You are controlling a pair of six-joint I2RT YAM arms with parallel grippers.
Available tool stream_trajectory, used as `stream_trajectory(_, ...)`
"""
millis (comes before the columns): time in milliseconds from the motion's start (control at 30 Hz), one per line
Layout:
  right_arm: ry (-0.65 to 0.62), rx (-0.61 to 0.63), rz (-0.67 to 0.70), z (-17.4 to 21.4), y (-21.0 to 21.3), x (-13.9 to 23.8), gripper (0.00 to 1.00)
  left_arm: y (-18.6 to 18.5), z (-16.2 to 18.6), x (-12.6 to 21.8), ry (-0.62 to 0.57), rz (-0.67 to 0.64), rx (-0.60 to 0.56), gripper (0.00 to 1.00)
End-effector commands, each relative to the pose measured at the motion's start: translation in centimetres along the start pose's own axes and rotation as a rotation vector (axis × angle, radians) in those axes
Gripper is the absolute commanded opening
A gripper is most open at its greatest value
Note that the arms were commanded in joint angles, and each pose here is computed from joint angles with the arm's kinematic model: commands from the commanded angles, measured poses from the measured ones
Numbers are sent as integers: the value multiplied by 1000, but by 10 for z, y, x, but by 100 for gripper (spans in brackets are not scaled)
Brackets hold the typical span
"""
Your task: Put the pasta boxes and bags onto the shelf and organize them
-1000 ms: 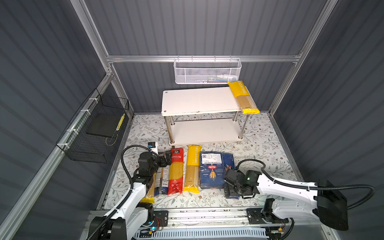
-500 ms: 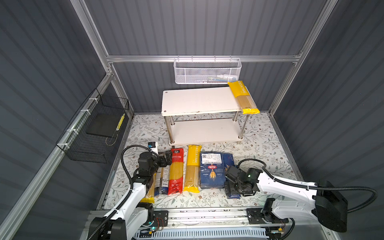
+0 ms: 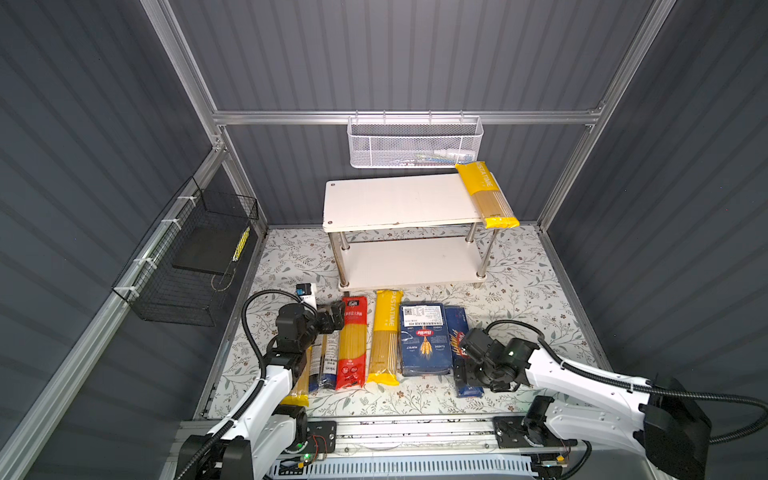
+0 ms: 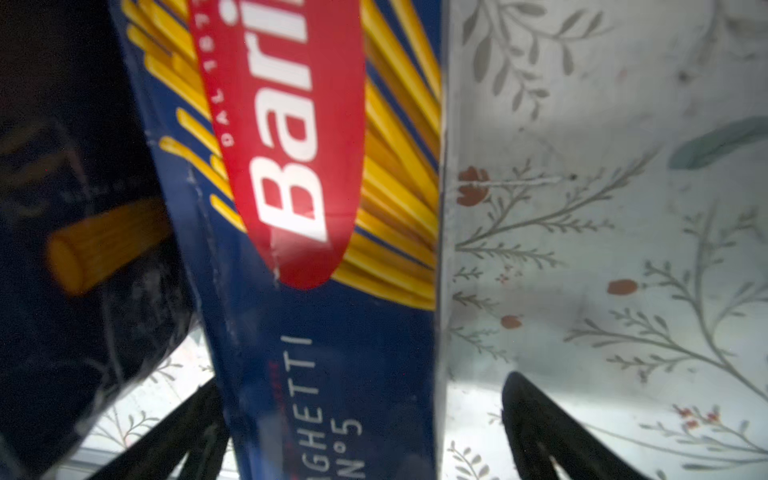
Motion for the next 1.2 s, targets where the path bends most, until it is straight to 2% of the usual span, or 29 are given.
stream_trajectory(0,23,-34,40,4,-10,-1,99,-2,-1,0,-7,21,13,100)
stream_trajectory(67,20,-52,63,6,-16,-1,99,-1,-2,0,-8,21,13,100)
stream_trajectory(200,4,-68,-3,4,-11,1,99,-2,-2,0,-9,25,12,100)
stream_trajectory(367,35,16,-5,0,1,5,99,-2,-1,0,-9,25,13,100)
stream_trajectory(467,37,22,19,-2,3,4,99,-2,-2,0,-7,27,13,100)
stream_trajectory(767,33,-42,53,-4,1,-13,99,-3,-2,3,-18,31,14,100)
stream_trajectory(1167,-46,-183,-12,-8,-21,3,98,-4,-3,4,-22,38,17,100)
Point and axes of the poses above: each gripper's point midway between its finger pads, its own x axis back along the fingers, its own y axis along the line the jaws close on, z = x × y, the point moved 7 cm from there along x, back along the fingers, and after that the axes turned 12 degrees about -x, right-handed, at the moved point
